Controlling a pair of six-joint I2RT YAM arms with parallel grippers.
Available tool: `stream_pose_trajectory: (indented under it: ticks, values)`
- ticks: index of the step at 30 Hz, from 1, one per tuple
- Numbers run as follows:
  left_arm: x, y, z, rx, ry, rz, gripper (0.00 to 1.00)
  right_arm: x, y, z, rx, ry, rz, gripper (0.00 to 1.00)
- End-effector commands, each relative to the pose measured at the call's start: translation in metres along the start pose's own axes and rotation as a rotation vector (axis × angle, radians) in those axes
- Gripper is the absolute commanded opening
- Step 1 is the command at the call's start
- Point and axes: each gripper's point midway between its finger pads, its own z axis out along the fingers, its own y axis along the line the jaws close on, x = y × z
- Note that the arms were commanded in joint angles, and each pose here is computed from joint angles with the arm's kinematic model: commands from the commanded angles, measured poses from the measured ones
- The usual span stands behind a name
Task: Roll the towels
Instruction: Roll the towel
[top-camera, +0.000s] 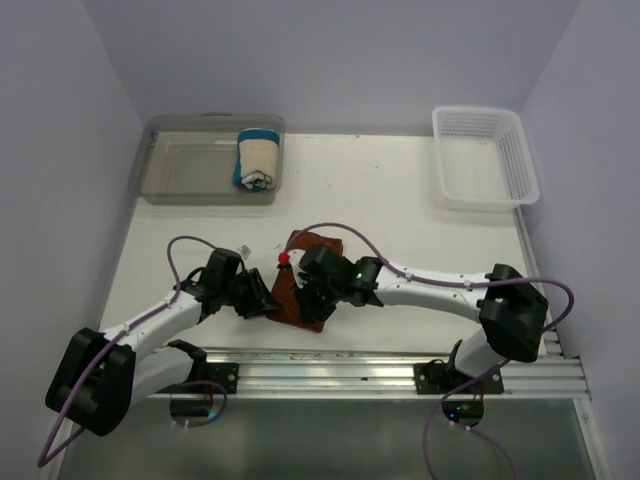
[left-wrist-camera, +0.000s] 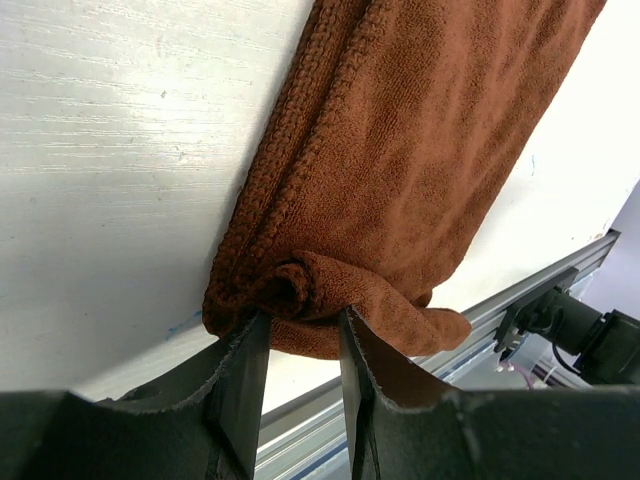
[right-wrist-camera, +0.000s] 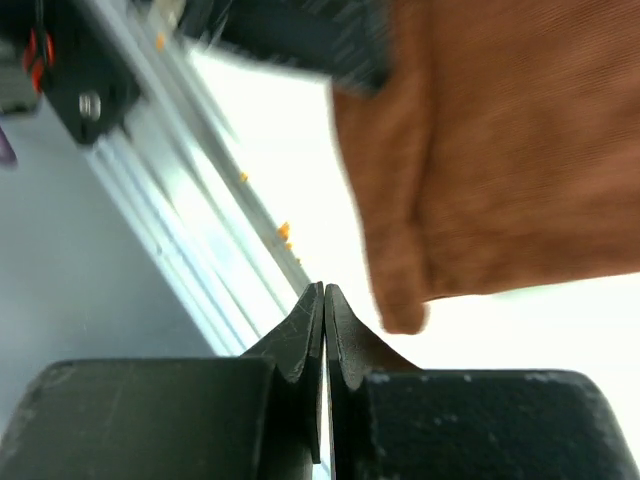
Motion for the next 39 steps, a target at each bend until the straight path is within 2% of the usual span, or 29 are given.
stream_pose_trajectory:
  ticks: [1,16,20,30,35,39]
  values:
    - [-0.004,0.004,0.001,-0.028,-0.018,-0.007,0.37,0.018,-0.002,0.014,0.053,0.031,0.0,0.0]
    - [-0.006,0.003,-0.001,-0.033,-0.024,0.003,0.38,0.025,-0.039,0.05,0.216,0.069,0.028,0.0]
    - [-0.006,0.002,-0.002,-0.032,-0.027,0.007,0.38,0.02,-0.042,0.046,0.255,0.048,0.016,0.0]
    - [-0.006,0.003,-0.004,-0.041,-0.029,0.004,0.38,-0.002,-0.007,0.011,0.314,-0.143,-0.272,0.0]
    - [-0.008,0.001,-0.005,-0.037,-0.036,0.002,0.38,-0.005,-0.003,0.015,0.341,-0.154,-0.326,0.27]
    - [-0.008,0.003,-0.005,-0.047,-0.033,-0.003,0.38,-0.006,0.006,0.018,0.34,-0.174,-0.373,0.31]
